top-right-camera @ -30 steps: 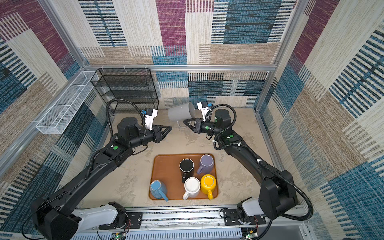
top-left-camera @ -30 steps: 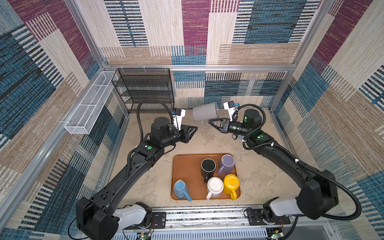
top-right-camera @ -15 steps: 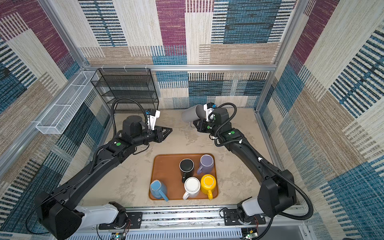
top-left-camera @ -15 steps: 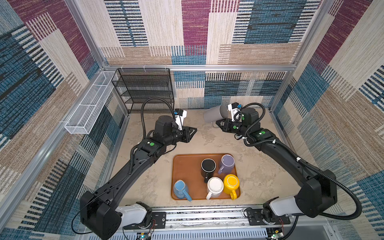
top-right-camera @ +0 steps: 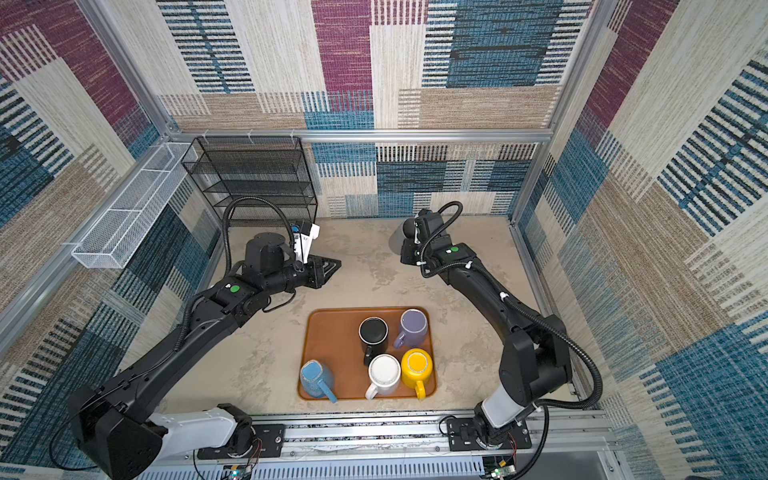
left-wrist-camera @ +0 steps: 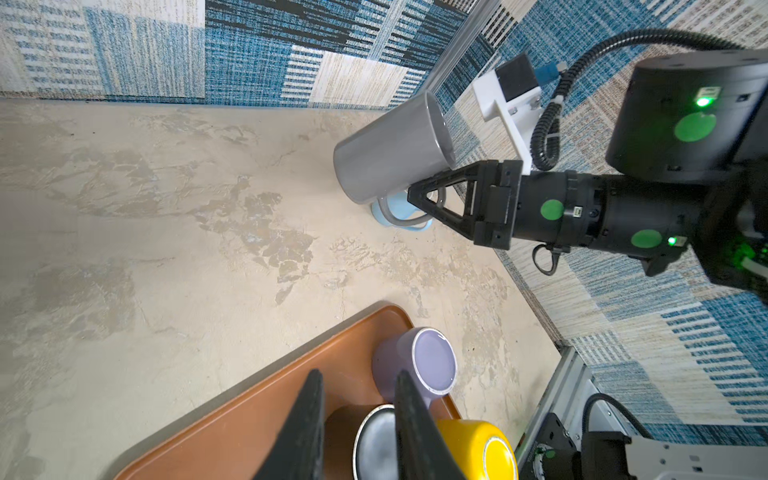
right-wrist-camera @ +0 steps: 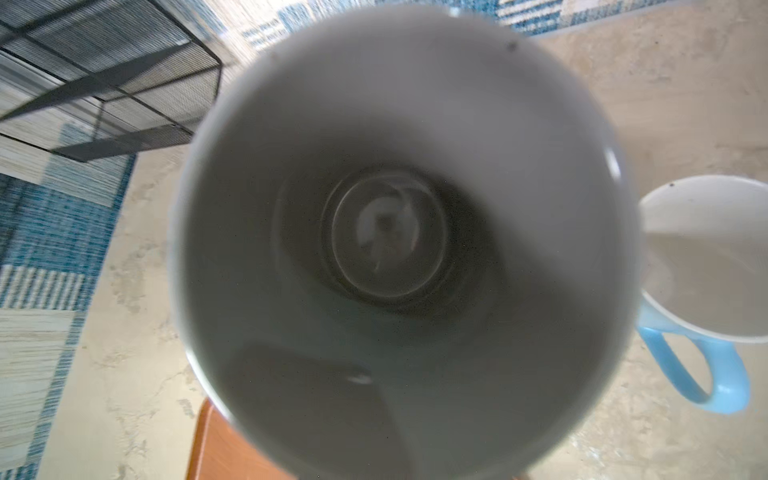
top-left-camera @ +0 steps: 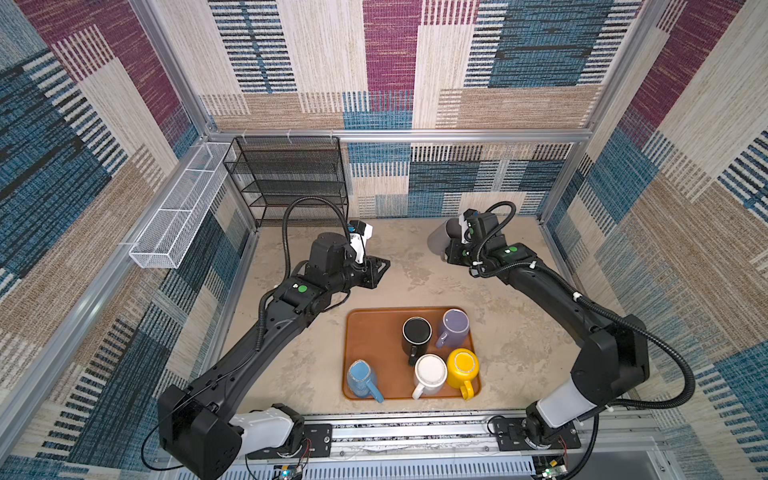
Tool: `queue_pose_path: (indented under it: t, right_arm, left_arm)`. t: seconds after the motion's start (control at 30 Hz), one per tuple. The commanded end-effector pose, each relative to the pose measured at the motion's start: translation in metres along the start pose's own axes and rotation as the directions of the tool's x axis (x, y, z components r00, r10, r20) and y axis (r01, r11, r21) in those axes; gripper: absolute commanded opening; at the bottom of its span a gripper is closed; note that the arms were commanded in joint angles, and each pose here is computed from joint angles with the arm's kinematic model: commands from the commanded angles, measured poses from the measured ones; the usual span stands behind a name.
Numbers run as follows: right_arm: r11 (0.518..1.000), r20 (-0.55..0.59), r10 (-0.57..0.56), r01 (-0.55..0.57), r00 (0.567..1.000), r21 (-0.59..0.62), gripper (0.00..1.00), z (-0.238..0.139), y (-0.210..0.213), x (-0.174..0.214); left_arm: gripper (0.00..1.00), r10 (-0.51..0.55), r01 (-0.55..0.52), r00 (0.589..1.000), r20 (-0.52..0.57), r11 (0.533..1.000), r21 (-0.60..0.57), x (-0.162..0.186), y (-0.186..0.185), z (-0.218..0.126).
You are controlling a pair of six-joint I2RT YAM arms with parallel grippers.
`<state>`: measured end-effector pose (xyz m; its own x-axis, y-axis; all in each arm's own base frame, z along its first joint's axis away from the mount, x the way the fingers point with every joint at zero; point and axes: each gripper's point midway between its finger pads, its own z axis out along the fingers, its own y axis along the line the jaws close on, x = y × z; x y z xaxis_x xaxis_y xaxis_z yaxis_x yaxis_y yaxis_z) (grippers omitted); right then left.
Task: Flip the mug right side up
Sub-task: 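Open and withdraw the left gripper while the right gripper rotates the mug upright, then lower the upright grey mug beside the light blue mug with the right gripper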
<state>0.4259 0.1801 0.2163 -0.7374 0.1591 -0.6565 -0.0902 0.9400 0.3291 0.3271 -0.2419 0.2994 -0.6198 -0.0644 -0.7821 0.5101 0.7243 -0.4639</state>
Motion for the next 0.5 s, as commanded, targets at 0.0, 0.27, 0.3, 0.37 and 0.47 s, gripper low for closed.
queue_pose_path:
  t: [0.0, 0.27, 0.3, 0.37, 0.47]
  right_arm:
    - [0.996, 0.033, -0.039, 0.036, 0.999, 0.078, 0.0, 0.005, -0.01, -0.013]
    - [0.978, -0.055, -0.067, 0.077, 0.996, 0.195, 0.0, 0.028, -0.031, -0.002]
    - [0.975, -0.07, -0.072, 0.084, 0.995, 0.204, 0.0, 0.031, -0.032, 0.0]
    - [0.973, -0.094, -0.072, 0.091, 0.993, 0.212, 0.0, 0.037, -0.035, 0.004]
    - [0.97, -0.119, -0.072, 0.097, 0.99, 0.224, 0.0, 0.044, -0.038, 0.01]
  left_arm:
    - [0.26, 0.02, -0.02, 1.0, -0.001, 1.0, -0.012, 0.0, 0.002, -0.002]
    - [0.26, 0.02, -0.02, 1.0, -0.015, 0.999, -0.03, 0.004, 0.006, -0.002]
    - [0.26, 0.02, -0.02, 1.0, -0.018, 0.999, -0.032, 0.005, 0.006, -0.002]
    - [0.26, 0.023, -0.024, 0.999, -0.026, 0.999, -0.038, 0.007, 0.007, -0.002]
    - [0.26, 0.028, -0.029, 0.999, -0.026, 0.998, -0.061, 0.009, 0.011, -0.005]
